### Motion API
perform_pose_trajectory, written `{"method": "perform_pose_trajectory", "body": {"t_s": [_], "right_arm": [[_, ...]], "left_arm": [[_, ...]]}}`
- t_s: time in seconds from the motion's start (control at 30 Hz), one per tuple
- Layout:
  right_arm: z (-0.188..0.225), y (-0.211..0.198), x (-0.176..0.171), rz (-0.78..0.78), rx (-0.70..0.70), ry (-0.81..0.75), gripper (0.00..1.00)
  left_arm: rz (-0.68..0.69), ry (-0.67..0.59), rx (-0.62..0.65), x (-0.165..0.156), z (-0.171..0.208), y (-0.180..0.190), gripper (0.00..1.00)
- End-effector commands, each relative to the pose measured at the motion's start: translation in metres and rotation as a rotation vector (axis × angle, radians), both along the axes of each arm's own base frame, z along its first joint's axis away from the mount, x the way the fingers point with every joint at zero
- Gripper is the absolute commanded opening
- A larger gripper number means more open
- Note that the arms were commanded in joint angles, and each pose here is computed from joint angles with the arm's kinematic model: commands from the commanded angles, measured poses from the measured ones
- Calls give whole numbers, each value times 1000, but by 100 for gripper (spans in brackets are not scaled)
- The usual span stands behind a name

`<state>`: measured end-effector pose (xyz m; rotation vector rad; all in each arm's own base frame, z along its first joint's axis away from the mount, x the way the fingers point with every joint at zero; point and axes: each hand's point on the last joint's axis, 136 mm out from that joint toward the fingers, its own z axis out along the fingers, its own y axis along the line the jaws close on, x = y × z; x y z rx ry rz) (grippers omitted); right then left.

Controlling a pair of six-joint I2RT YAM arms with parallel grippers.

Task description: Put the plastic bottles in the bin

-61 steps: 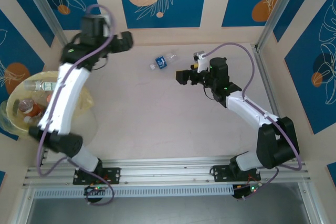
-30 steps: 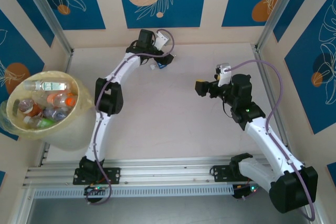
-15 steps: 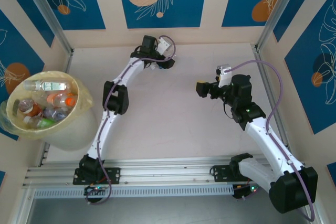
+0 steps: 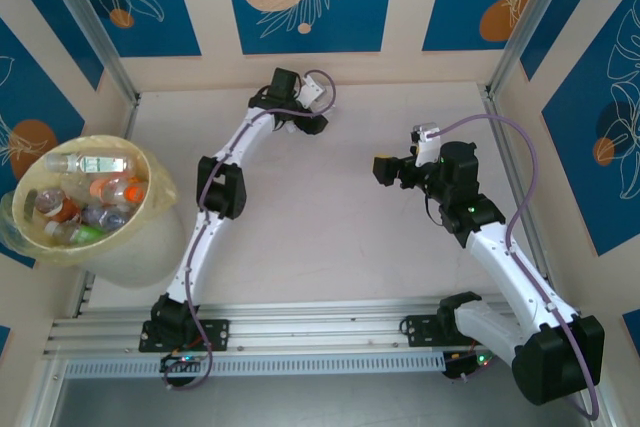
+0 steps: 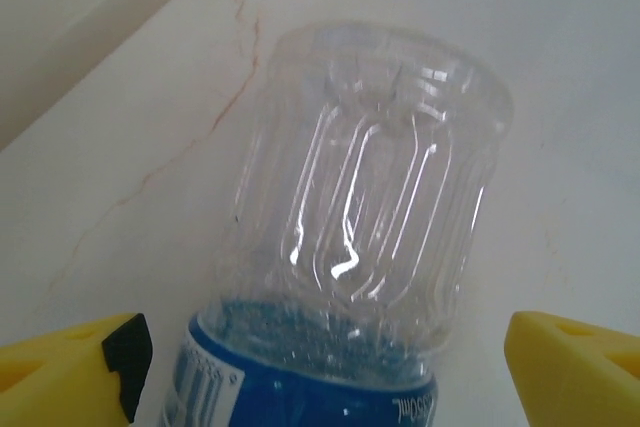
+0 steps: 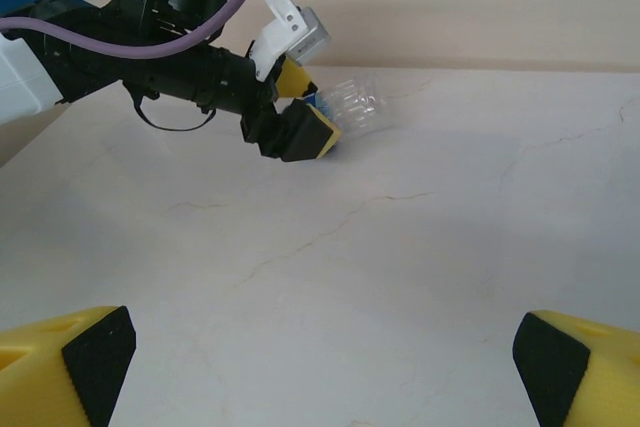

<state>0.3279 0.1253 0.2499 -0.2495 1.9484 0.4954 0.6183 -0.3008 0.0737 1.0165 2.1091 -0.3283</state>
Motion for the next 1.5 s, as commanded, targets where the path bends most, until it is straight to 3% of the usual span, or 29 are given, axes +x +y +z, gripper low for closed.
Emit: {"method": "perform_pose_trajectory", "body": {"t_s": [0.0, 0.13, 0.23, 0.37, 0.53, 0.63, 0.8, 0.9, 1.03, 1.17, 1.47], "right_arm": [[3, -4, 2, -18, -4, -12, 99], [3, -4, 2, -18, -1, -15, 99], [3, -4, 1, -19, -3, -14, 99], [3, -5, 0, -22, -5, -16, 99], [1, -6, -1, -20, -7, -27, 99], [-3, -5, 1, -20, 0, -43, 99], [-12, -3, 11, -15, 19, -44, 99], [-18, 0, 20, -5, 32, -32, 99], [-21, 8, 34, 10, 70, -22, 99], [-16, 20, 46, 50, 116, -9, 99], [-10, 37, 60, 91, 171, -3, 99]], "left_arm": [[-24, 9, 105, -9, -19, 1, 88], [-32, -21, 156, -9, -24, -3, 74], [-11, -35, 160, -3, -23, 1, 54], [15, -36, 123, -2, -9, -1, 44], [-10, -10, -10, -21, 55, -15, 41], [-22, -9, -58, -43, 113, -14, 42], [-45, -87, -149, -94, 229, -1, 45], [-20, -173, -162, -126, 272, 17, 47], [58, -236, -127, -159, 306, 37, 46], [129, -285, -194, -190, 329, 53, 46], [393, -304, -261, -257, 338, 126, 44]]}}
